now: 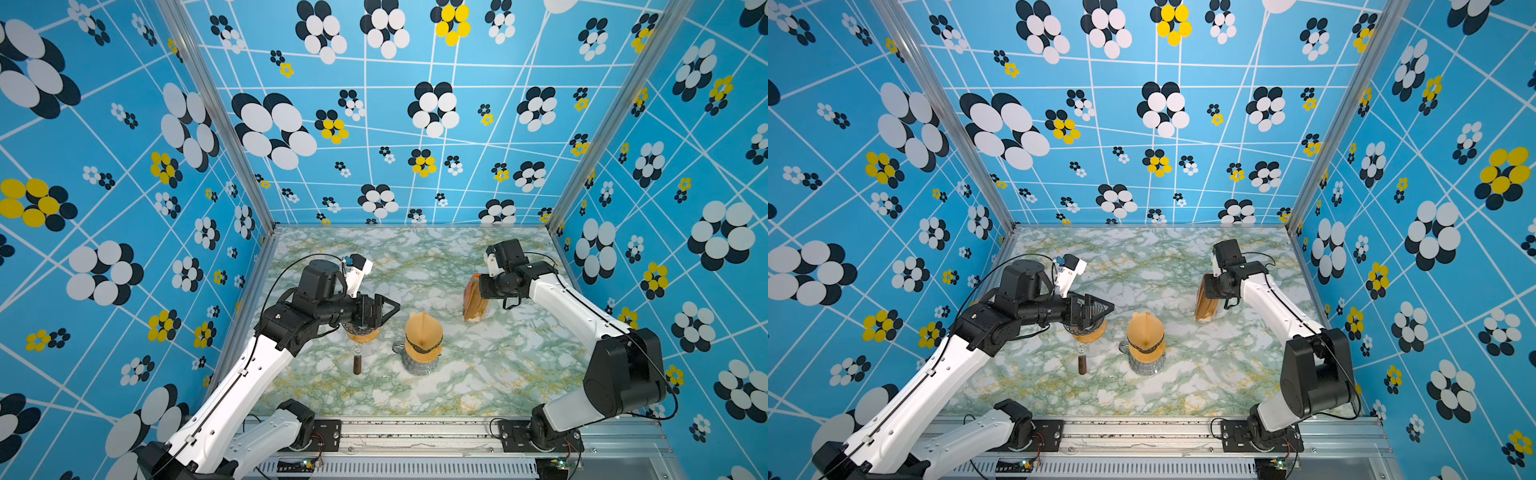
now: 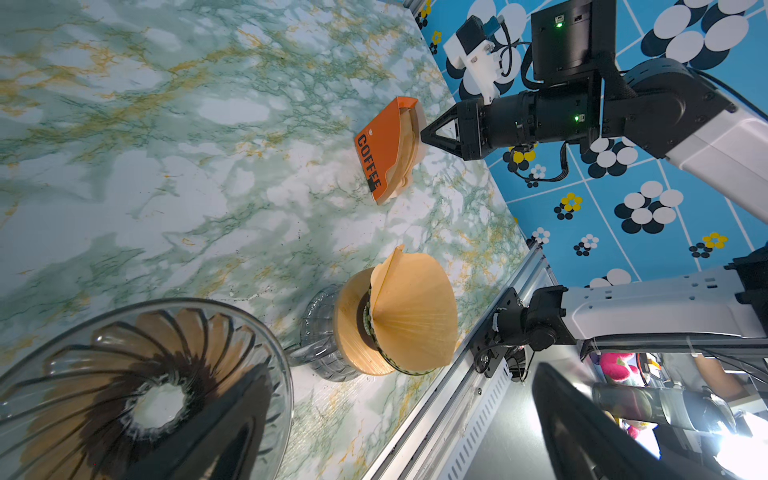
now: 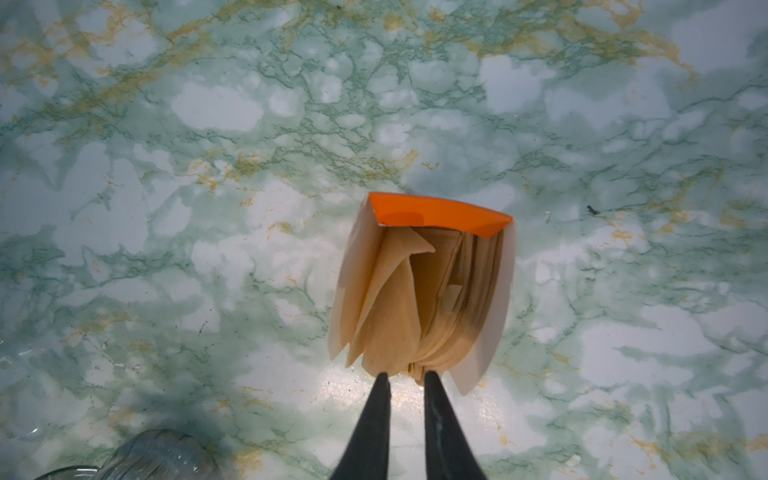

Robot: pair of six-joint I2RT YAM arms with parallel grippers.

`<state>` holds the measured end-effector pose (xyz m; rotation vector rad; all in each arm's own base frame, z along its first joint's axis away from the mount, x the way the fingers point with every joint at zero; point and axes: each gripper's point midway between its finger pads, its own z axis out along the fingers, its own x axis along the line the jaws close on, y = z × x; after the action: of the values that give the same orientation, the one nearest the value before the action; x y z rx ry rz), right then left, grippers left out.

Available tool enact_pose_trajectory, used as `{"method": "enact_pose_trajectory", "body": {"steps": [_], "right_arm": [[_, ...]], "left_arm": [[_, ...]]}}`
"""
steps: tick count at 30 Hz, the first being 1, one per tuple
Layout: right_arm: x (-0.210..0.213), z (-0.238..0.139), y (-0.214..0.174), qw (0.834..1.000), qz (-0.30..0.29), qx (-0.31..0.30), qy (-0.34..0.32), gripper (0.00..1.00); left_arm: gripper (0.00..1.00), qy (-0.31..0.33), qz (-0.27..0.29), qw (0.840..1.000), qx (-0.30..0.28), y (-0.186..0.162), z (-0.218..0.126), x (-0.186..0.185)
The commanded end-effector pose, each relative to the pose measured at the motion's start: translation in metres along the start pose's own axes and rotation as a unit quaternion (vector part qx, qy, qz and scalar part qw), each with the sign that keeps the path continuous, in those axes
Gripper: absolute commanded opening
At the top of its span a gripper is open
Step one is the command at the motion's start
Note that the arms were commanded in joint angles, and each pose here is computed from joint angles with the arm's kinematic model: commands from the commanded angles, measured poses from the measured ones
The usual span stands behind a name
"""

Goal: Place the coffee filter in the dripper
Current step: 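Lower the right gripper into the orange box and pinch a paper filter, then pull the filter out with the right gripper and carry it toward the glass dripper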

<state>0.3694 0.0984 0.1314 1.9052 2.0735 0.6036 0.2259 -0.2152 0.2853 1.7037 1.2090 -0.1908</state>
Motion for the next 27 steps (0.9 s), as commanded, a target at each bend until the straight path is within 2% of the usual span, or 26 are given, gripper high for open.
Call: {"method": "enact_pose_trajectory", "body": {"steps": [1, 18, 22, 27], "right_arm": [[-0.004, 0.001, 0.019, 1.0, -0.004, -0.023, -0.01, 0.18], [-0.003, 0.032, 0.022, 1.0, -0.01, 0.003, -0.012, 0.14], [-0.003, 0.029, 0.023, 1.0, -0.011, 0.001, -0.012, 0.08], [-0.001, 0.004, 0.028, 1.0, -0.007, -0.02, -0.006, 0.03]], "left_arm": [[0.99, 0.0, 0.005, 1.0, -0.012, 0.002, -0.002, -0.002], [0.99, 0.004, 0.001, 1.0, -0.009, 0.001, -0.001, 0.0], [0.99, 0.004, 0.002, 1.0, -0.012, 0.001, -0.003, -0.002], [0.99, 0.005, 0.005, 1.0, -0.019, 0.003, -0.008, -0.004]]}}
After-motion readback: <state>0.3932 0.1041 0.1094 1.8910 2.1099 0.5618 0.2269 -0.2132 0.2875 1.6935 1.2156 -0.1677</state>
